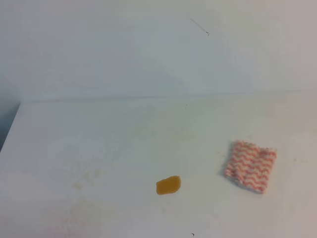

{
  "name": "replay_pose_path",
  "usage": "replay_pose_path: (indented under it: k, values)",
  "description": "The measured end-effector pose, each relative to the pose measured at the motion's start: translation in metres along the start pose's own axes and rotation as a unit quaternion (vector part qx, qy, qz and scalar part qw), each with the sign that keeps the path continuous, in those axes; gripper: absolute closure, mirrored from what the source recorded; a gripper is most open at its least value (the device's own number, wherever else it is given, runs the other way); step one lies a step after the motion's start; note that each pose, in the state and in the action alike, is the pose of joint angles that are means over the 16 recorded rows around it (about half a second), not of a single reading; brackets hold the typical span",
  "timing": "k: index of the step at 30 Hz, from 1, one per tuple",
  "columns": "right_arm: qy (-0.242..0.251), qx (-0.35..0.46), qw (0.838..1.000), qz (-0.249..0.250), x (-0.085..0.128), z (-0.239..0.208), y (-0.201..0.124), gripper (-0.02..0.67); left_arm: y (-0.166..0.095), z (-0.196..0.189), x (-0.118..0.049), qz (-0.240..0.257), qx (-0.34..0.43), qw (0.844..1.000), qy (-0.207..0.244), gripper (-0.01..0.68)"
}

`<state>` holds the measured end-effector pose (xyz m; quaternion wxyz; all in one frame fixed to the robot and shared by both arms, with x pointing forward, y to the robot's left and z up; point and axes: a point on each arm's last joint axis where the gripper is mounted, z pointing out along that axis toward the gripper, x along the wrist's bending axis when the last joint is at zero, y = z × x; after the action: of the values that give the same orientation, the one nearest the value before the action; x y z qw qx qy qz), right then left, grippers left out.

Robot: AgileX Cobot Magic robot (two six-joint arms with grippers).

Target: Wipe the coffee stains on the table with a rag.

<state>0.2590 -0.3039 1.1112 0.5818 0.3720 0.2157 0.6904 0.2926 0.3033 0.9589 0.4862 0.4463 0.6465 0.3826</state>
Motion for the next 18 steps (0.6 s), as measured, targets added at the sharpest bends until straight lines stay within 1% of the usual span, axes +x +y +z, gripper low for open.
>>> replay_pose_path:
  k: [4,7,10,13,16,18]
  values:
    - [-0.026,0.092,0.995,0.031,0.007,0.023,0.014,0.652,0.000,0.000,0.000,0.000,0.000,1.000,0.000,0.672]
    - [-0.047,0.186,0.980,0.052,0.011,0.043,0.015,0.652,0.000,0.000,0.000,0.000,0.000,1.000,0.000,0.672]
    - [-0.059,0.287,0.954,0.058,0.014,0.064,0.008,0.652,0.000,0.000,0.000,0.000,0.000,1.000,0.000,0.672]
    - [-0.057,0.379,0.922,0.057,0.017,0.082,-0.005,0.652,0.000,0.000,0.000,0.000,0.000,1.000,0.000,0.672]
    - [-0.038,0.449,0.891,0.064,0.022,0.096,-0.018,0.652,0.000,0.000,0.000,0.000,0.000,1.000,0.000,0.672]
    - [-0.018,0.484,0.872,0.069,0.025,0.104,-0.027,0.652,0.000,0.000,0.000,0.000,0.000,1.000,0.000,0.672]
